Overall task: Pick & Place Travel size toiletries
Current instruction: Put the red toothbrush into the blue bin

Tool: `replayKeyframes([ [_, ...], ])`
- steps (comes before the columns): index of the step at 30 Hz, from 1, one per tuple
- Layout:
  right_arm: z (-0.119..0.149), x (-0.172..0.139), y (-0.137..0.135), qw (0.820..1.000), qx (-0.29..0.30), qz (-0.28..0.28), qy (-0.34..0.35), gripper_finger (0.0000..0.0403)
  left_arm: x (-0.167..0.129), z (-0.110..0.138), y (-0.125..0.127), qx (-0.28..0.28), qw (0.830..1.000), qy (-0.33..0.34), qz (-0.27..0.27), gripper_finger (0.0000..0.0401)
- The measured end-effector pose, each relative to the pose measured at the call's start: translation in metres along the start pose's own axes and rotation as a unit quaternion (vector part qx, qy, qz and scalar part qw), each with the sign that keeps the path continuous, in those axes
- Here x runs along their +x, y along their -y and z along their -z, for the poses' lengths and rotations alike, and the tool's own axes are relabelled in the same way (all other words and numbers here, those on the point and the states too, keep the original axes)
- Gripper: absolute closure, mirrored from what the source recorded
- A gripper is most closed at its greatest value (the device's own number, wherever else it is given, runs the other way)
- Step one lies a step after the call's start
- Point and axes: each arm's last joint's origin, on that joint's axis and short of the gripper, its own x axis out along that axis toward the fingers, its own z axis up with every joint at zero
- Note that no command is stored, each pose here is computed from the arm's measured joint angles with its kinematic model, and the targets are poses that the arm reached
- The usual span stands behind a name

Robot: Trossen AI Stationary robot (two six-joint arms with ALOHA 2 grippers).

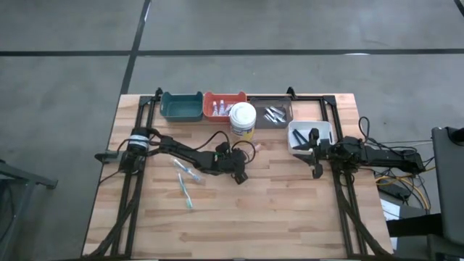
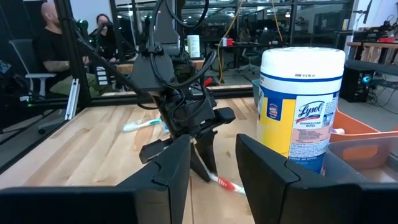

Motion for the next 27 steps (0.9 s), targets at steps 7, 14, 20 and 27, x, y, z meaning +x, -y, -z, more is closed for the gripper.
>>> replayKeyframes([
  [7, 0.000, 0.000, 0.000, 1.000, 0.001, 0.000, 0.000, 0.0287, -0.004, -0.003, -0.001, 0.001, 1.000, 0.001, 0.003, 0.0374],
  [14, 0.000, 0.000, 0.000, 1.000, 0.000, 0.000, 0.000, 0.0280, -0.016, -0.017, 0.000, 0.008, 1.000, 0.027, 0.014, 0.0361],
  [20, 0.000, 0.000, 0.000, 1.000, 0.000, 0.000, 0.000, 0.0274, -0.030, -0.028, -0.003, 0.019, 0.999, 0.046, 0.021, 0.0369],
  [27, 0.000, 0.000, 0.000, 1.000, 0.001, 0.000, 0.000, 0.0275, -0.054, -0.046, -0.007, 0.030, 0.996, 0.080, 0.032, 0.0364],
])
